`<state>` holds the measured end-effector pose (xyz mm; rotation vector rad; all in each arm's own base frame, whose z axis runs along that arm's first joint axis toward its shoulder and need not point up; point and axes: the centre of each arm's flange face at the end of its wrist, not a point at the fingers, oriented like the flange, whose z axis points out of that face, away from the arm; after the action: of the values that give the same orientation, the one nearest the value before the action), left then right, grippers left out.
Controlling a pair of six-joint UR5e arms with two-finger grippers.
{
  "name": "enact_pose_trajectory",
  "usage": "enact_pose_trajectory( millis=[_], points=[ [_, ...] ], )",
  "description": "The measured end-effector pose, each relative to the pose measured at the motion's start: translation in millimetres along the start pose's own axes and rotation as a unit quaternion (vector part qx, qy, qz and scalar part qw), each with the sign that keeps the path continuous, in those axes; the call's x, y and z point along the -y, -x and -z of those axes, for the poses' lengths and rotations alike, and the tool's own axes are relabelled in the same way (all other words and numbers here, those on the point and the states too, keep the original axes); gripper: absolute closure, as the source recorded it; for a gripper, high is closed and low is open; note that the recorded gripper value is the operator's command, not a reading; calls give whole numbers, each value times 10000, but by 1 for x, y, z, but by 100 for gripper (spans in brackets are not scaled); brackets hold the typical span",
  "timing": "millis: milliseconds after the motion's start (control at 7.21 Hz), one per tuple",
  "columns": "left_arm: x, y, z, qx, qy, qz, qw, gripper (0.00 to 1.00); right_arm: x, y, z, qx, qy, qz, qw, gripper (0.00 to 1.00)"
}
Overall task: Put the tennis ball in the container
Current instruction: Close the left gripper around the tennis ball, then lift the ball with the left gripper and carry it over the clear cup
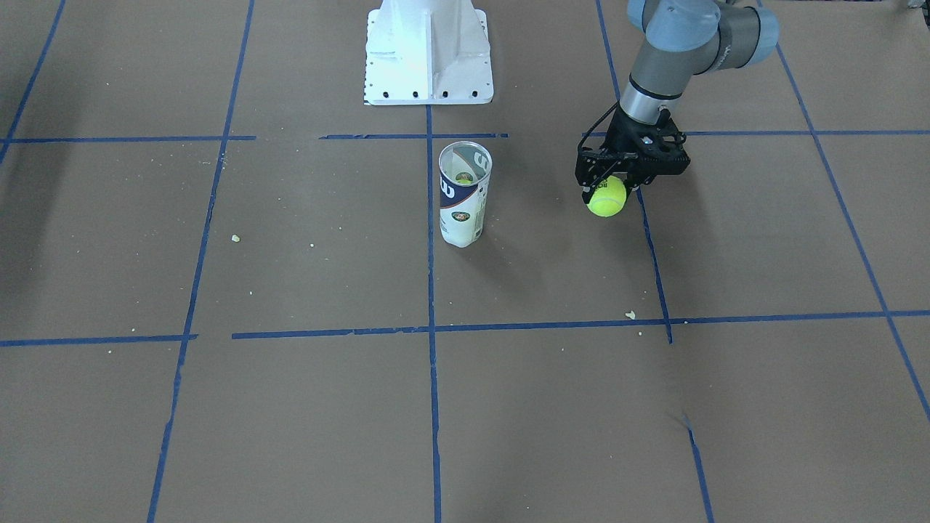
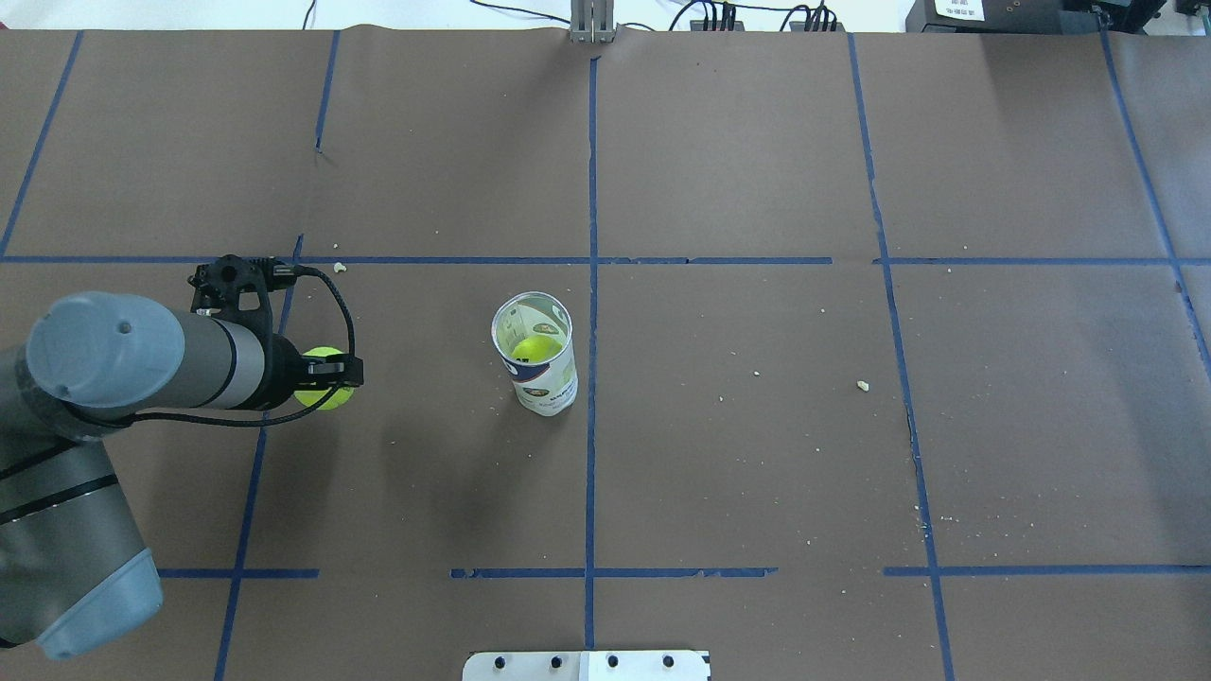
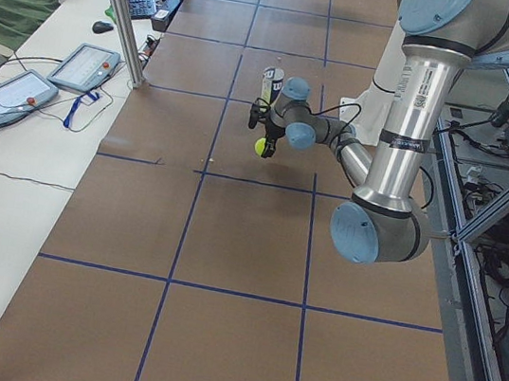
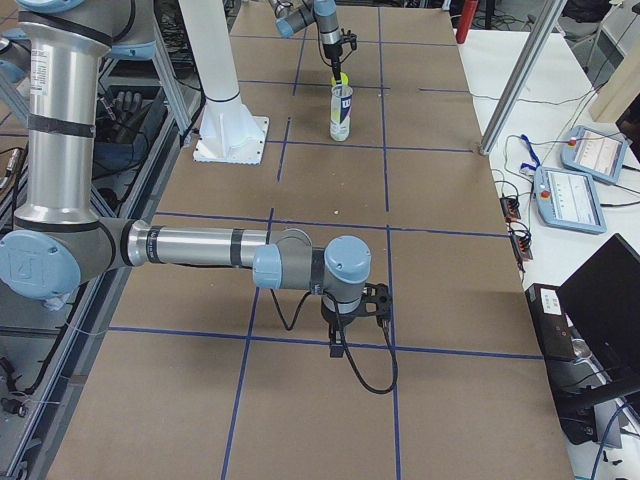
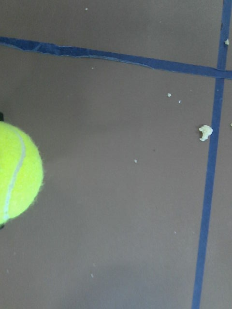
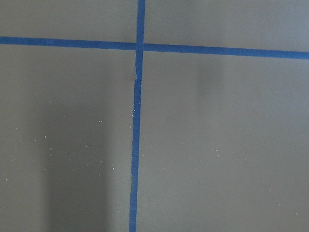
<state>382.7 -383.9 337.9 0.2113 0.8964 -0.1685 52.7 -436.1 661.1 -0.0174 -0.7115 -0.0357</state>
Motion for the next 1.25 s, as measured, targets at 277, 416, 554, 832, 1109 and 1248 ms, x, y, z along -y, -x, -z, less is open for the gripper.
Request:
enact_pose_trajectory(
  millis=[277,416,554,832,1109,1248],
  points=[
    [37,-22,68,-8,-78,137,9999,73,0,0,0,0,0,0,10000,0],
    [54,-49,98,54,-60,231,9997,73,0,0,0,0,1,-1,10000,0],
    [64,-85,125,104,23,298,9995,72,0,0,0,0,0,0,10000,0],
    [72,-142,156,73,268,425,9987,72,0,0,0,0,-2,2,10000,0],
    [74,-200,149,154,481,764,9958,70,0,0,0,0,1,-1,10000,0],
    [68,-225,137,226,593,865,9942,70,0,0,0,0,2,-1,10000,0]
  ],
)
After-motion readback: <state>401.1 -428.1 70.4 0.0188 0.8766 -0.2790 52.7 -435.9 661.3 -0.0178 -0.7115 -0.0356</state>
